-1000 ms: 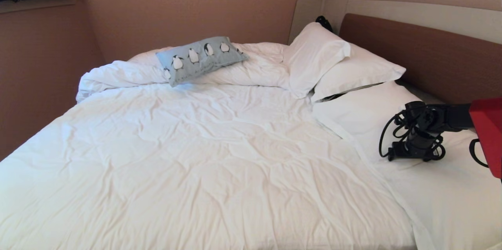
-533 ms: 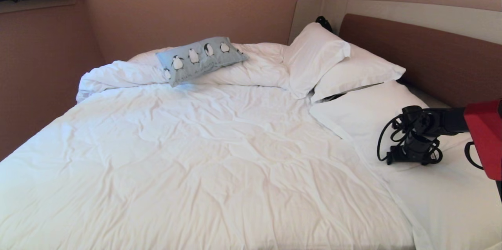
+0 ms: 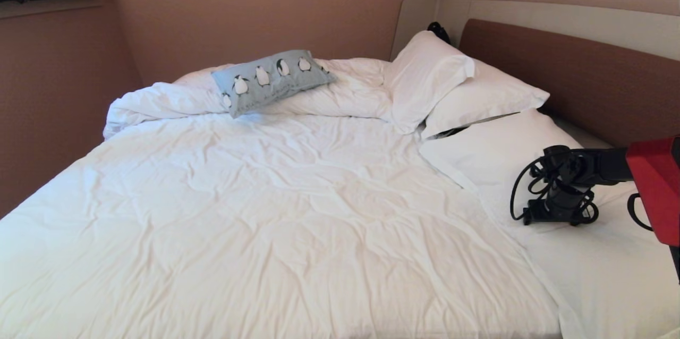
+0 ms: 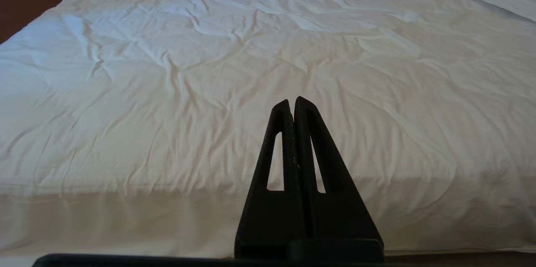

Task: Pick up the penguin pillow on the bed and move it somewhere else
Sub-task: Pick up the pillow

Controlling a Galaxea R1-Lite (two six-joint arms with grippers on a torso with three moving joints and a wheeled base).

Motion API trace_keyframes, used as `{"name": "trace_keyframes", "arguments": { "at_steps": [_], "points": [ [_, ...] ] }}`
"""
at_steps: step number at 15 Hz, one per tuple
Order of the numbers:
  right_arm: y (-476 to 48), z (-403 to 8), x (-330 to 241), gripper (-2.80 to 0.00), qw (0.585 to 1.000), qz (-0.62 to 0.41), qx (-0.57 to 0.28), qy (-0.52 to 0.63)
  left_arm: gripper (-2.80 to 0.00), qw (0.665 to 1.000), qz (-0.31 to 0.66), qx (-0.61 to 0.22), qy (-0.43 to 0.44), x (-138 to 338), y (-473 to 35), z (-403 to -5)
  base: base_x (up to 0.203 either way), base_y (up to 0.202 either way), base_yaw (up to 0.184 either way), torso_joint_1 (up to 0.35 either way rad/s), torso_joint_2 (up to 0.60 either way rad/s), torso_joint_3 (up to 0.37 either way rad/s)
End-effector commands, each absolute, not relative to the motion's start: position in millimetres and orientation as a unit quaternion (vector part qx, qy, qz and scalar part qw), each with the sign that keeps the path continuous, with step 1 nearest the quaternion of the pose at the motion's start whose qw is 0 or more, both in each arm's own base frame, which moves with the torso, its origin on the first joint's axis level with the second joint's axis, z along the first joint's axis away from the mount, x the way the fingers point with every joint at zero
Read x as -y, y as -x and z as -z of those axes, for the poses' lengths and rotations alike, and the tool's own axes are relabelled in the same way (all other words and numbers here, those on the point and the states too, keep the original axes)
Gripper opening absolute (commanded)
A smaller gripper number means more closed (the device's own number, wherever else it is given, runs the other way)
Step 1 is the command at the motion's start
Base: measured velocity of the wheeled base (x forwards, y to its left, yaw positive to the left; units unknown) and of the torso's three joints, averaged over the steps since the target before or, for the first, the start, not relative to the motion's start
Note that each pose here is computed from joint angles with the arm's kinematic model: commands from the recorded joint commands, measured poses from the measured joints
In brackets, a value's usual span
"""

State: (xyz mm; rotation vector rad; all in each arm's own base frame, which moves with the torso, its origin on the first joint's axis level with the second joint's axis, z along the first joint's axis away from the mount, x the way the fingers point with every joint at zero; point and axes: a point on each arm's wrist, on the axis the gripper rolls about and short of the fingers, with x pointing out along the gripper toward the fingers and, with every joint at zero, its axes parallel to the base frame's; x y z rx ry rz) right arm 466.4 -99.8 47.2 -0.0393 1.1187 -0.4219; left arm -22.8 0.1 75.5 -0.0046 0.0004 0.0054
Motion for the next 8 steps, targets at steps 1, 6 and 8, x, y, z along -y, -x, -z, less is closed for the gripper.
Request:
{"name": "trace_keyframes", "arguments": {
  "at_steps": [1,6,8],
  "points": [
    [-466.4,-44.2,99.7,0.00,0.824,0.199,-0.531,0.020,-2.80,1.000,-0.003,0.000,0.002,-0.1,22.8,-75.5,0.000,0.000,0.000,0.000,0.00,0.000],
    [-471.2,-37.8,101.4,-2.80,0.828,0.216,-0.517,0.029,-2.80,1.000,-0.003,0.000,0.002,-0.1,22.8,-75.3,0.000,0.000,0.000,0.000,0.00,0.000],
    [-471.2,-39.3,101.3,-2.80,0.828,0.217,-0.516,0.029,-2.80,1.000,-0.003,0.000,0.002,-0.1,22.8,-75.5,0.000,0.000,0.000,0.000,0.00,0.000]
  ]
}}
